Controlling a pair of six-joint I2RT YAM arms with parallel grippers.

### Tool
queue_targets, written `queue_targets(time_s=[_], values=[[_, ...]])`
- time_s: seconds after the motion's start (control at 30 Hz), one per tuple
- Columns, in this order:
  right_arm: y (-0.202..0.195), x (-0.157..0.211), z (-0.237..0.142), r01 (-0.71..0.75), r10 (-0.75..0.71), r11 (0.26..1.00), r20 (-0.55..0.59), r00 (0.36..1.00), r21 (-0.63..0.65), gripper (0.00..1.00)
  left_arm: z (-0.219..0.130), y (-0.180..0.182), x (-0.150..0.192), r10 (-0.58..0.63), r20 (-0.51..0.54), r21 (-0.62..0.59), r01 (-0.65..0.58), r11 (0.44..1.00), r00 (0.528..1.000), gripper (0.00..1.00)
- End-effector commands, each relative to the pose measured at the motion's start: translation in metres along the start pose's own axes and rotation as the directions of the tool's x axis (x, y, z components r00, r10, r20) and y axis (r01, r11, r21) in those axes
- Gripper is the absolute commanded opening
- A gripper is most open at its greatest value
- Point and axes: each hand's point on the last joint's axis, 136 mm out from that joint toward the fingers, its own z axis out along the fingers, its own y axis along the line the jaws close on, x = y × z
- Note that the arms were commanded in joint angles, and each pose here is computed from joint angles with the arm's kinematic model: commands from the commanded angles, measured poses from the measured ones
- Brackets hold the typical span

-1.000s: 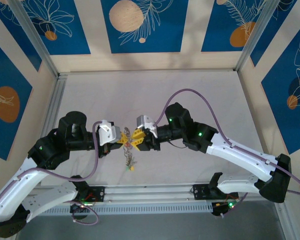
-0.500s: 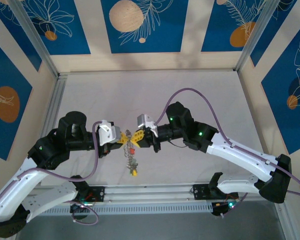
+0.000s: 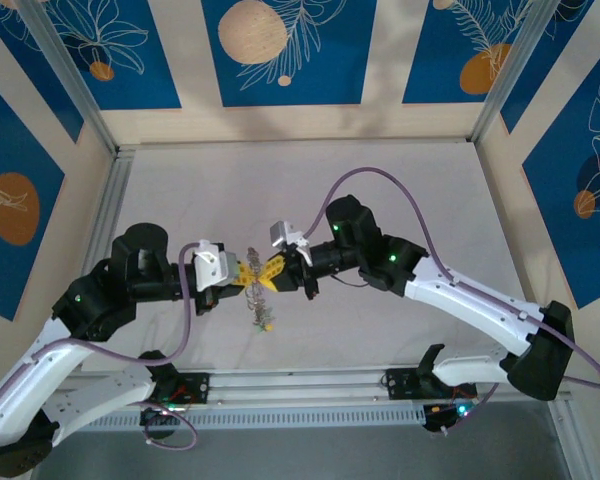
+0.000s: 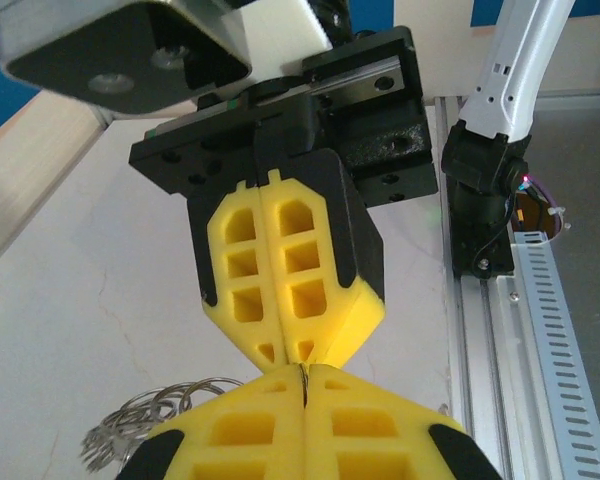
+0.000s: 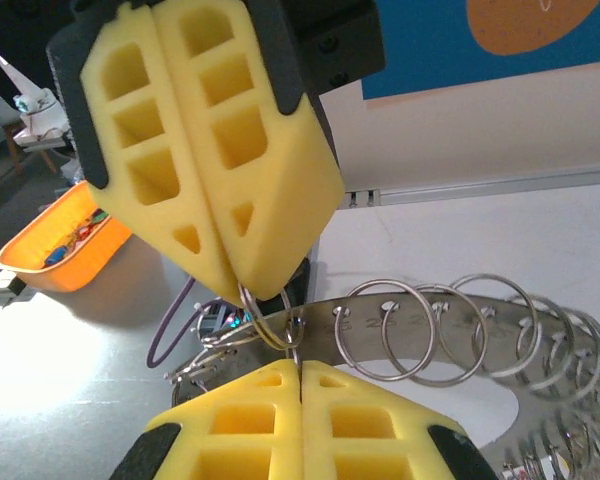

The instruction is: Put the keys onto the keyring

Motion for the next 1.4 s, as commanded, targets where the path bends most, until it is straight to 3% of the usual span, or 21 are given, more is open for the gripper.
queue_targets(time_s=[0.0,0.3,0.47,0.7,0.83,1.0,1.37], values=[[-0.008,0.001,0.002,-0.064,0.064,0.998,-0.023,0.998,0.009,0.00,-0.011,-0.008,-0.030,0.056,0.124,0.021,-0.059,0.998,0.991,0.00],[-0.021,0.001,0.007,-0.119,0.119,0.993,-0.041,0.992,0.009,0.02,-0.011,-0.008,-0.031,0.058,0.133,0.019,-0.061,0.998,0.989,0.00],[-0.011,-0.002,0.000,-0.071,0.070,0.997,-0.020,0.997,-0.005,0.16,-0.012,-0.006,-0.029,0.054,0.131,0.003,-0.055,0.999,0.990,0.00],[0.018,-0.016,-0.038,0.157,-0.170,0.982,0.133,0.976,0.108,0.37,-0.012,-0.003,-0.026,0.037,0.144,-0.026,-0.033,0.999,0.989,0.00],[0.023,-0.022,-0.045,0.207,-0.227,0.969,0.154,0.962,0.134,0.44,-0.009,-0.007,-0.029,0.012,0.185,0.007,-0.014,1.000,0.983,0.00],[0.033,-0.032,-0.040,0.246,-0.255,0.967,0.183,0.949,0.068,0.40,-0.003,-0.016,-0.039,-0.029,0.253,0.091,0.006,0.996,0.967,0.00],[0.045,-0.032,-0.035,0.273,-0.266,0.962,0.196,0.944,-0.013,0.28,-0.009,-0.022,-0.061,-0.053,0.405,0.136,-0.003,0.991,0.913,0.00]])
